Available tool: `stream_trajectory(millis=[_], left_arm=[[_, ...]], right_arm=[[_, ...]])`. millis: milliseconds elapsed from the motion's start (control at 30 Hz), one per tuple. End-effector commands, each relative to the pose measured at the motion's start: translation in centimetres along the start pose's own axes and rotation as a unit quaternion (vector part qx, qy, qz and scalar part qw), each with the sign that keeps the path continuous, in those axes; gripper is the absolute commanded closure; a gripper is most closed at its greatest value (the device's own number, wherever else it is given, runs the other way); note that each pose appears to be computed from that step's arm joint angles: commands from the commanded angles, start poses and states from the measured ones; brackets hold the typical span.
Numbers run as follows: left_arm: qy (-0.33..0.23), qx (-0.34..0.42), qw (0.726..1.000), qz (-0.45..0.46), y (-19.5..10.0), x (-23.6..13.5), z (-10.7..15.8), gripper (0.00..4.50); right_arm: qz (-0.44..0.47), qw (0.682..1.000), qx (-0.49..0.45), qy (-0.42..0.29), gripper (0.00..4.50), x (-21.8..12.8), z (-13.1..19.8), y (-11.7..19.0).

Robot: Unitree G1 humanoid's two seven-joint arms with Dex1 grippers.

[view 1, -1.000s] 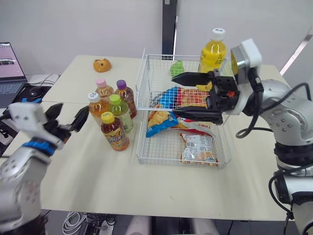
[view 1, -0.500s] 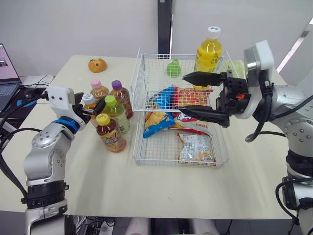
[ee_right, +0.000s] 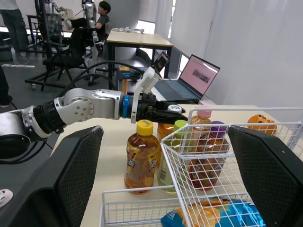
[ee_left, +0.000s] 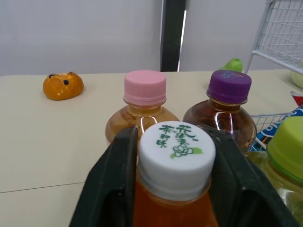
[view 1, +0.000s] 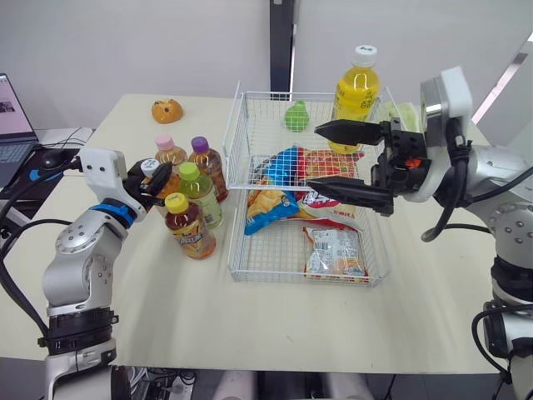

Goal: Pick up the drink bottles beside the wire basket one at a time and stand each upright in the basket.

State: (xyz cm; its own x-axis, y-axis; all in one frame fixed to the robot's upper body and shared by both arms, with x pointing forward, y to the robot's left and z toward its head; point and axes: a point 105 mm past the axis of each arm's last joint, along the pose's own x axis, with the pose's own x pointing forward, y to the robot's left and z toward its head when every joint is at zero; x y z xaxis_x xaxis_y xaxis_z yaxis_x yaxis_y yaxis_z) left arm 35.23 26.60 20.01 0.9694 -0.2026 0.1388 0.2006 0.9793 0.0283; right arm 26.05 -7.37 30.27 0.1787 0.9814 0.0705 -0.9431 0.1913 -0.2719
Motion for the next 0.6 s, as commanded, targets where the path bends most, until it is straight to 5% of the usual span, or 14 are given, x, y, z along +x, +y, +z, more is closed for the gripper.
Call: stream_trajectory(millis=[33, 133, 333, 600], left_arm=[[-0.010, 0.005, 1.000, -0.004, 0.2, -0.2, 0.6, 3.13], [-0.015, 0.010, 1.000, -0.001, 0.5, -0.3, 1.0, 3.13], [-0.089, 0.027, 0.995, -0.047, 1.8, -2.1, 7.5, 3.13], [-0.072, 0.034, 0.987, -0.137, 3.4, -4.8, 14.1, 3.13]], right_arm=[[-0.002, 1.000, -0.022, -0.013, 0.00, -0.2, 1.2, 0.2], [-0.004, 1.000, -0.022, -0.013, 0.00, -0.2, 1.1, 0.3], [-0.015, 1.000, -0.024, -0.012, 0.00, -0.5, 1.0, 0.0], [-0.014, 0.999, -0.030, -0.024, 0.00, -0.2, 1.0, -0.5]])
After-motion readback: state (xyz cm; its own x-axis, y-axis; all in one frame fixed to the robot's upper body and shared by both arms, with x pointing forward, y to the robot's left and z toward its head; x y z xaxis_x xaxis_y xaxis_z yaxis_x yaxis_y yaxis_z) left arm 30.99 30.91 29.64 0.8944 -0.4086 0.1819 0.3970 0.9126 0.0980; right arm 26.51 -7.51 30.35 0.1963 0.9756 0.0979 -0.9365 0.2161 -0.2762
